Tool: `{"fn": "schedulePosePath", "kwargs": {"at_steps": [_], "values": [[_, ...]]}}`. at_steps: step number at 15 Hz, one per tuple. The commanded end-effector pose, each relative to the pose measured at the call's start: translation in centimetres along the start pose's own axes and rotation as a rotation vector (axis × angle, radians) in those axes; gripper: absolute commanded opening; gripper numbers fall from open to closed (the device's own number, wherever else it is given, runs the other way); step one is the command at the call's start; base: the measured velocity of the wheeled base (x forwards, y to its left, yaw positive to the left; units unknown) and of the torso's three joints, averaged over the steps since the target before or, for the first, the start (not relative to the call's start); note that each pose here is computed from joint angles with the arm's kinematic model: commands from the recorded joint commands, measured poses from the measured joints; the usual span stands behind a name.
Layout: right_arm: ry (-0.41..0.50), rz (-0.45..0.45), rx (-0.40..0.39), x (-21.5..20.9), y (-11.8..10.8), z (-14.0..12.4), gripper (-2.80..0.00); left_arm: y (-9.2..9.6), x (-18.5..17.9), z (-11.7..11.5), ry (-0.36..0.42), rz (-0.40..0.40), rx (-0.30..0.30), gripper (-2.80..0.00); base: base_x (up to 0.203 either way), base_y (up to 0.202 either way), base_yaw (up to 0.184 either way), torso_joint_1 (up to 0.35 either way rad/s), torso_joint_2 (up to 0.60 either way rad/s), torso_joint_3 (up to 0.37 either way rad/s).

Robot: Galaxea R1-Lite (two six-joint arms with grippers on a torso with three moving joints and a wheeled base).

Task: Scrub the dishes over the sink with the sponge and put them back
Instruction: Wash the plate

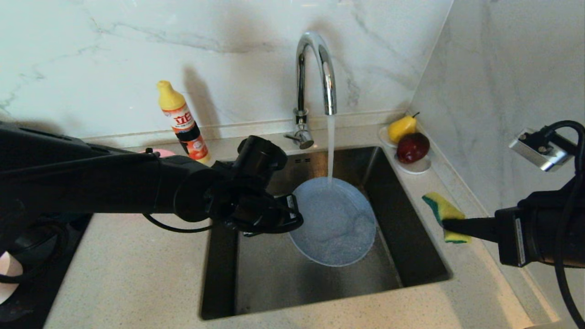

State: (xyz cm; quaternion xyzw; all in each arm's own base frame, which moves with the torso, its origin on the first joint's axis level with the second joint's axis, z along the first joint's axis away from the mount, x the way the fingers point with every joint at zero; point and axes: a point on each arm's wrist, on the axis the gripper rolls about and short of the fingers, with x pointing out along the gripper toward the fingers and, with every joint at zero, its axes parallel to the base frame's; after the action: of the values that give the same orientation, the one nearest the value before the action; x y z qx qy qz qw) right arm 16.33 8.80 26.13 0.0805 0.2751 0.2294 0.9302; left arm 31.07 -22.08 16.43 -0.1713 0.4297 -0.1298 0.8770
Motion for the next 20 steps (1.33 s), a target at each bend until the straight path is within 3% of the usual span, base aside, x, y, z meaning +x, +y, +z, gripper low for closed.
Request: {"fn": "schedulePosePath", "kwargs": {"at_steps": [1,6,8,9,15,17,20], "values": [[0.014,-0.004,0.0,0.1,-0.1,-0.3,-2.8,0.5,-0.8,0.0,-0.073,0.093,0.007,-2.8,0.0,0.0,0.0,0.0,0.0,0.0],[0.041,-0.011,0.002,0.6,-0.3,-0.9,-2.8,1.5,-4.6,1.0,-0.316,0.347,0.106,-2.8,0.0,0.0,0.0,0.0,0.0,0.0],[0.056,-0.016,0.003,0.8,-0.4,-1.3,-2.8,1.5,-6.8,1.3,-0.393,0.351,0.135,-2.8,0.0,0.0,0.0,0.0,0.0,0.0],[0.057,-0.015,0.003,0.8,-0.4,-1.4,-2.8,1.6,-7.6,1.4,-0.432,0.355,0.178,-2.8,0.0,0.0,0.0,0.0,0.0,0.0],[0.041,-0.01,0.002,0.2,-0.4,-1.3,-2.8,2.6,-7.2,0.9,-0.731,0.383,0.331,-2.8,0.0,0.0,0.0,0.0,0.0,0.0],[0.049,-0.011,0.002,0.4,-0.4,-1.3,-2.8,2.8,-7.3,0.7,-0.8,0.37,0.34,-2.8,0.0,0.0,0.0,0.0,0.0,0.0],[0.053,0.01,-0.008,0.4,0.0,-1.4,-2.8,2.7,-8.7,0.9,-0.828,0.35,0.33,-2.8,0.0,0.0,0.0,0.0,0.0,0.0]]}}
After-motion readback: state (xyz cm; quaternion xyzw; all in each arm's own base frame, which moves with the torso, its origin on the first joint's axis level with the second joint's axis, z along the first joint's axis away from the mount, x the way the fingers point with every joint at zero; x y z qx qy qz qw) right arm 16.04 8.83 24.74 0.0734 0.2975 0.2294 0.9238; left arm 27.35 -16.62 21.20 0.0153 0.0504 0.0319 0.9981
